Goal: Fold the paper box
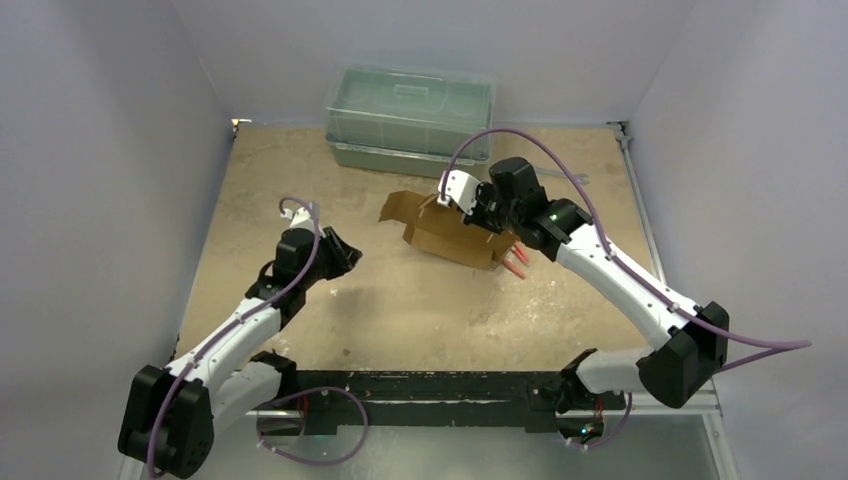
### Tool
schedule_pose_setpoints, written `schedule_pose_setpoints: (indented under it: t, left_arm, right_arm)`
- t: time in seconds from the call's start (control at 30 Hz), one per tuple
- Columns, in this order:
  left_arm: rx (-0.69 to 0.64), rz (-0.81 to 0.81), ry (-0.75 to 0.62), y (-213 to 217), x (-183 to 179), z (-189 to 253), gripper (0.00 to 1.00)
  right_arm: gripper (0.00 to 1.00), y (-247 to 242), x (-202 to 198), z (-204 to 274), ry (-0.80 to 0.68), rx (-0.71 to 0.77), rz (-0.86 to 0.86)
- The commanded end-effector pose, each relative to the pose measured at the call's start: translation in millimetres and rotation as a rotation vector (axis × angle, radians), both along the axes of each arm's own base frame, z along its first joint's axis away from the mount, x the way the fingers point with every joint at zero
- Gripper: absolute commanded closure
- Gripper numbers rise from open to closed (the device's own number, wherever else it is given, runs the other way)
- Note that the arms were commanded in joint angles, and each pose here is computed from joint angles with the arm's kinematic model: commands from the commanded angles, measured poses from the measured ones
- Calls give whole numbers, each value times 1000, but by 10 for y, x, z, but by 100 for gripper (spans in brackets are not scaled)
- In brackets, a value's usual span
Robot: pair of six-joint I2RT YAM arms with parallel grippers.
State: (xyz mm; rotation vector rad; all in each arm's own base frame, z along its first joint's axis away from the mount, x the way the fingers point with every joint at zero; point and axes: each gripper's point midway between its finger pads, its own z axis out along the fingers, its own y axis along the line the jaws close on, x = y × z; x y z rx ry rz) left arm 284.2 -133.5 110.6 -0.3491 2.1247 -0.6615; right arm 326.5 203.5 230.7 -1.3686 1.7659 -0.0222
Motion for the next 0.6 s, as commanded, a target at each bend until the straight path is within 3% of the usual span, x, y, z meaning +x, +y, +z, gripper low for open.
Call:
schedule_pose_setpoints:
  t: [0.0,0.23,0.57]
  left_arm:
    - [-111,-25,9,-154,13,-20,74]
    - [-176,-52,72,-267,-56,-217,75]
    - [-85,-23,78,-155,7,-258,74]
  right_arm:
    - [100,75,-39,15,-72,4,-6]
    - [100,299,-298,-301,-27,-42,64]
    - [100,361,-441,-411,-2,-56,101]
